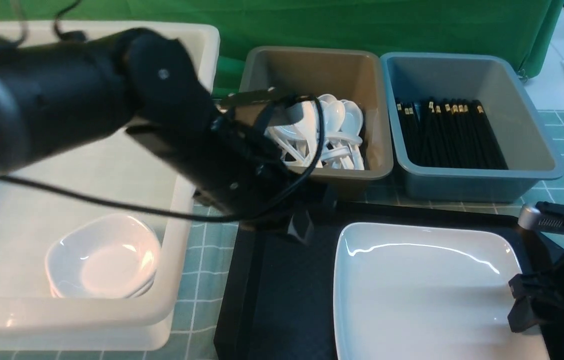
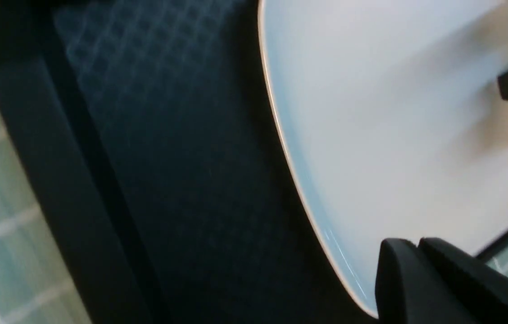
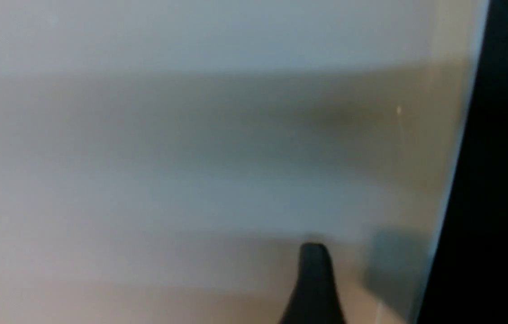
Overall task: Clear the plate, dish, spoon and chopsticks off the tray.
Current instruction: Use the right arm to move the plate from left to right, then use the left arm to grab a plate from the dinner plate
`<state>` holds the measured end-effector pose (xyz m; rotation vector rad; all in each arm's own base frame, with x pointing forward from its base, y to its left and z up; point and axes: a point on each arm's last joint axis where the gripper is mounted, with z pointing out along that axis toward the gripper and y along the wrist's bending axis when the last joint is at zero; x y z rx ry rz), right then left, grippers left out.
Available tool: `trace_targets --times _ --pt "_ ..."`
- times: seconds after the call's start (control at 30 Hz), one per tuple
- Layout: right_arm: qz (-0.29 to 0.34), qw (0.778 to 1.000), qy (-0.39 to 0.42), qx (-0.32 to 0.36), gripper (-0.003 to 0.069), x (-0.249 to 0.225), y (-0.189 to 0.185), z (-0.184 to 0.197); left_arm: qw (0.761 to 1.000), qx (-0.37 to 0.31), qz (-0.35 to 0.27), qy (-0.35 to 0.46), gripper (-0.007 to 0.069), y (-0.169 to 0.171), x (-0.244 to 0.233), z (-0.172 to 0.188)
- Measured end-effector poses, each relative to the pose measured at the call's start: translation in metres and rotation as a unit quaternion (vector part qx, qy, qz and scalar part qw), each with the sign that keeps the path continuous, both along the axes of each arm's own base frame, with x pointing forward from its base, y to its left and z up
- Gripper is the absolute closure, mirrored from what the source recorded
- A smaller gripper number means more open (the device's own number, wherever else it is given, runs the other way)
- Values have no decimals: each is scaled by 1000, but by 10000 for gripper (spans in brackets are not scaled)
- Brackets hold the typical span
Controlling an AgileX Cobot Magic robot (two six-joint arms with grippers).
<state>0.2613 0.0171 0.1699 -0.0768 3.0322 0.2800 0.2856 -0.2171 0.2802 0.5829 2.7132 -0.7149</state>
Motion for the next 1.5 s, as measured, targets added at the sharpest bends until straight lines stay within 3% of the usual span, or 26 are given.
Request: trace_targets --times 0.17,0.4,0.53,0.67,0.9,1.27,1.5 --pt "23 998 -53 1 95 -10 10 32 1000 13 -15 10 527 -17 27 -20" --pt "63 983 -172 11 92 -39 28 89 998 39 -41 -11 223 -50 64 -60" --pt "65 973 -221 14 92 -50 29 108 998 51 -44 -12 88 -62 78 -87" --pt "66 970 -233 14 92 -53 29 112 997 56 -41 -17 46 -66 85 -108" --pt "66 968 -240 12 92 -52 28 113 998 38 -39 -27 111 -71 90 -120" --pt "62 965 -255 11 92 -49 28 115 999 7 -44 26 481 -79 84 -130" --pt "63 965 -256 11 92 -49 28 115 998 3 -55 41 498 -78 78 -119"
